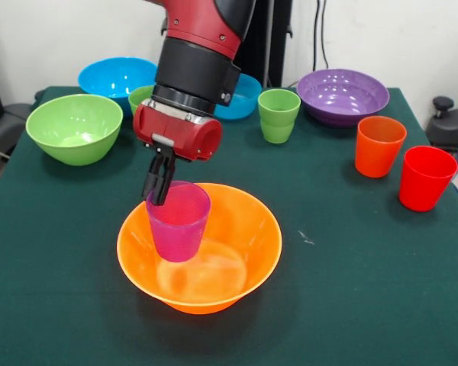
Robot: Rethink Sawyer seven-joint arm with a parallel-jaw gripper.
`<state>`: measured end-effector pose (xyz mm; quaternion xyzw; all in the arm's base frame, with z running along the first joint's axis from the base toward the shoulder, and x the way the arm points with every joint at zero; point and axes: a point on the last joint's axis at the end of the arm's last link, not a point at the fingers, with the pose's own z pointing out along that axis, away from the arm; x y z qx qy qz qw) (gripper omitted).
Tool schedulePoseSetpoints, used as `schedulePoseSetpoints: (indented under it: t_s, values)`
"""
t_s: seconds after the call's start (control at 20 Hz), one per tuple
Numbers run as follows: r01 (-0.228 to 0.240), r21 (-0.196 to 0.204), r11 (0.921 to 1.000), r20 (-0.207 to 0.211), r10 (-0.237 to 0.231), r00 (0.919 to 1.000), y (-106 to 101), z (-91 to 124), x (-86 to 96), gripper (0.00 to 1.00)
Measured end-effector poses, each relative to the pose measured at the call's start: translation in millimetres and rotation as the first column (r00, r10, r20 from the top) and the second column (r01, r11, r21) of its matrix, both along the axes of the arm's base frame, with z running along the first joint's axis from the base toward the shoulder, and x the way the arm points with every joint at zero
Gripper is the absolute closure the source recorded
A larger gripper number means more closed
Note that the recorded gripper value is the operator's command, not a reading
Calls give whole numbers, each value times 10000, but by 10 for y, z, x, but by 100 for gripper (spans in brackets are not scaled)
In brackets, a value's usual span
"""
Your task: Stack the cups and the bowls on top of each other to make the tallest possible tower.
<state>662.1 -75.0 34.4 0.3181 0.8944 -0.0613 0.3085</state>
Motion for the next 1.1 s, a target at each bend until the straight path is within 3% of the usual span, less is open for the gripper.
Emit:
schedulePoseSetpoints:
  t_s: [1.1]
  values:
    - [114,-101,9999,128,-113,9999,-29,-26,104,100]
